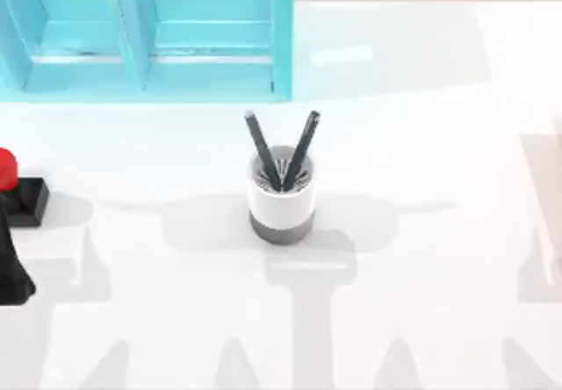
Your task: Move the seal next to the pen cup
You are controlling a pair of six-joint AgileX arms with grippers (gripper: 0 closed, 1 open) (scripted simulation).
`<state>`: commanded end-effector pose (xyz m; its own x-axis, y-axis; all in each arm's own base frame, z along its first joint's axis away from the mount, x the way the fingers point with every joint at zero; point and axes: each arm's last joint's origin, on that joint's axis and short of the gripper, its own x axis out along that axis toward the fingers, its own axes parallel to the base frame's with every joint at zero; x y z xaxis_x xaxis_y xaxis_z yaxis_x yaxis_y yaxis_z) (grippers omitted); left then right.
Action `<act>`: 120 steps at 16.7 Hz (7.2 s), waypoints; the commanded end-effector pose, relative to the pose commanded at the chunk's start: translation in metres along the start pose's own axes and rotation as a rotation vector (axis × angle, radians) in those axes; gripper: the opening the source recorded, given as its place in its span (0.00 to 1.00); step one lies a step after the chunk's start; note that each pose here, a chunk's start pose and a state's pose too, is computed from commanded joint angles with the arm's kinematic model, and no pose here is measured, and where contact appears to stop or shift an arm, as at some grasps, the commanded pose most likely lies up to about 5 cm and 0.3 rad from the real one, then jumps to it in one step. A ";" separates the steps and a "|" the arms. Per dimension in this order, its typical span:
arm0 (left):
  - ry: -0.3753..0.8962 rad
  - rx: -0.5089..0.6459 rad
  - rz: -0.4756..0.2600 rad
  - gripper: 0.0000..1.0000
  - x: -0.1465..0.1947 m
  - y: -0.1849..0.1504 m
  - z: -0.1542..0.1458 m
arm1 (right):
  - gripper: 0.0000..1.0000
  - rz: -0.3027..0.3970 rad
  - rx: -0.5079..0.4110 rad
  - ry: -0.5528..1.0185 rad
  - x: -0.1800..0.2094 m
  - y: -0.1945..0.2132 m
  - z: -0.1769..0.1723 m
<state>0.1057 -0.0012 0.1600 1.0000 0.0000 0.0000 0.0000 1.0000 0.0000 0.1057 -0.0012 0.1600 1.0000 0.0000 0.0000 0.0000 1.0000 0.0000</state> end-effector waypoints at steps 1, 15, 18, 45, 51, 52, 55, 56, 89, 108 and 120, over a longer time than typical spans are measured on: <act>0.000 0.000 0.000 1.00 0.000 0.000 0.000 | 1.00 0.000 0.000 0.000 0.000 0.000 0.000; 0.724 0.025 0.015 1.00 0.081 0.008 0.120 | 1.00 0.000 0.000 0.000 0.000 0.000 0.000; 1.003 0.025 0.009 1.00 0.138 0.012 0.128 | 1.00 0.000 0.000 0.000 0.000 0.000 0.000; 1.566 0.016 -0.016 1.00 0.280 0.030 -0.001 | 1.00 0.000 0.000 0.000 0.000 0.000 0.000; 1.571 0.015 -0.016 1.00 0.278 0.030 -0.011 | 1.00 0.000 0.000 0.000 0.000 0.000 0.000; 1.571 0.015 -0.016 0.92 0.278 0.030 -0.011 | 1.00 0.000 0.000 0.000 0.000 0.000 0.000; 1.571 0.015 -0.016 0.70 0.278 0.030 -0.011 | 1.00 0.000 0.000 0.000 0.000 0.000 0.000; 1.571 0.015 -0.016 0.62 0.278 0.030 -0.011 | 1.00 0.000 0.000 0.000 0.000 0.000 0.000; 1.571 0.018 -0.019 0.00 0.275 -0.111 0.129 | 1.00 0.000 0.000 0.000 0.000 0.000 0.000; 1.574 0.011 -0.016 0.00 0.245 -0.183 0.132 | 1.00 0.000 0.000 0.000 0.000 0.000 0.000; 1.571 0.013 -0.019 0.23 0.244 -0.184 0.118 | 1.00 0.000 0.000 0.000 0.000 0.000 0.000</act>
<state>0.3496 -0.1852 0.2783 -0.0007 -0.0041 -1.0000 0.0200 0.9998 -0.0041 0.1057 -0.0012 0.1600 1.0000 0.0000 0.0000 0.0000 1.0000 0.0000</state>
